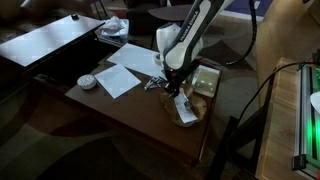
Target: Pick up the silver object from the brown bowl and put it in the blue masking tape
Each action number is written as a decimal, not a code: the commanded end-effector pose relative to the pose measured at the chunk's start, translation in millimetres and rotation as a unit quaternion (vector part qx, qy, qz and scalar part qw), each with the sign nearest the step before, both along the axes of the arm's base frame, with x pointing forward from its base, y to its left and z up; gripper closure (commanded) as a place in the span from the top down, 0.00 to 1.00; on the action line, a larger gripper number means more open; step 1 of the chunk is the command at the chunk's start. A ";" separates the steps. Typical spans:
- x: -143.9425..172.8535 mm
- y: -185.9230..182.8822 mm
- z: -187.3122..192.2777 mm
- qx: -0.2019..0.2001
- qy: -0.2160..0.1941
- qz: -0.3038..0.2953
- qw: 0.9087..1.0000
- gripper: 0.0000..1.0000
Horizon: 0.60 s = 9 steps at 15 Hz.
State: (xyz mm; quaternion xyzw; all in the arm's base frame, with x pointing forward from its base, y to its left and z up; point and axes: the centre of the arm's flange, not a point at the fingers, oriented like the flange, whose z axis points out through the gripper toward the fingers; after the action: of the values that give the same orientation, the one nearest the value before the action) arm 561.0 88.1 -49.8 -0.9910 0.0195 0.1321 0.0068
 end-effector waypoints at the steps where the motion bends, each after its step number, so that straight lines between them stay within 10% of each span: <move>1: -2.8 0.0 2.8 -0.002 -0.001 -0.001 1.000 0.13; 9: -44.6 -48.0 111.7 -0.076 -0.204 -0.132 0.967 0.13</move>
State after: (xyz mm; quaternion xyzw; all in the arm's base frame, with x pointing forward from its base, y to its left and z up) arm 560.2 56.7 16.6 -0.9938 0.1020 -0.0415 -0.0158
